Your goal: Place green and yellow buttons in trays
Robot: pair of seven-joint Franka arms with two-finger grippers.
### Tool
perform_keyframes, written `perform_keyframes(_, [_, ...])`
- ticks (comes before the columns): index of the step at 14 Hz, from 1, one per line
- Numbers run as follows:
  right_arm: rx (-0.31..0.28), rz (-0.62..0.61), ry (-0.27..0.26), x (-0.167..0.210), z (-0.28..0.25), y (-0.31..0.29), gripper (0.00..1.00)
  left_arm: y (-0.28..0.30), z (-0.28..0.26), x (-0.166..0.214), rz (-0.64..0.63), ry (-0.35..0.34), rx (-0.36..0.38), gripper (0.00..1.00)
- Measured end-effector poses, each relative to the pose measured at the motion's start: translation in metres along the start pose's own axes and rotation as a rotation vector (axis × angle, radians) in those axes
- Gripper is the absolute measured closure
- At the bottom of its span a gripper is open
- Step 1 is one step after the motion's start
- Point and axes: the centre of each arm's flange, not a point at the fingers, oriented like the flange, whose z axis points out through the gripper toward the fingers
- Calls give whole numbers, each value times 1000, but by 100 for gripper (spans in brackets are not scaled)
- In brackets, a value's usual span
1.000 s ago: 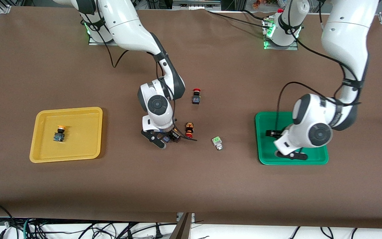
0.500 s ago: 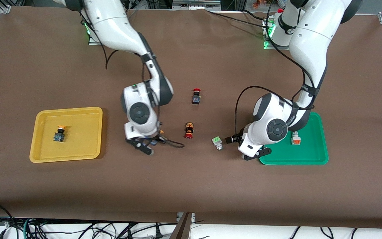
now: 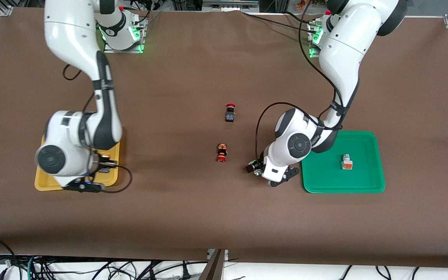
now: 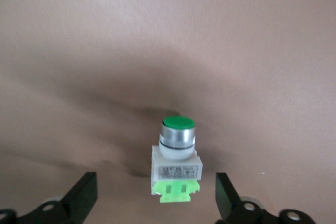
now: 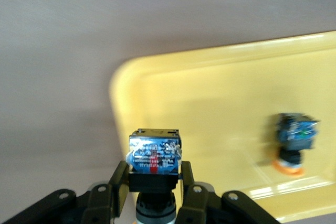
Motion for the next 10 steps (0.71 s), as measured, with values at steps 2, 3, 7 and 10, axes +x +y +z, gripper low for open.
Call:
perform_keyframes(2, [9,-48,-33,-3,21,36,56,0,7,-2,-1,-3,4,11])
perform_keyframes(3, [10,-63,-34,-5,31,45,56,0,8,-2,-1,-4,4,21])
perform_keyframes(7, [-2,-117,10,-16,62,60,56,2,8,-3,32,2,6,59])
perform_keyframes(10, [4,-128,12,-22,66,63,50,-3,6,5,105,17,13,59])
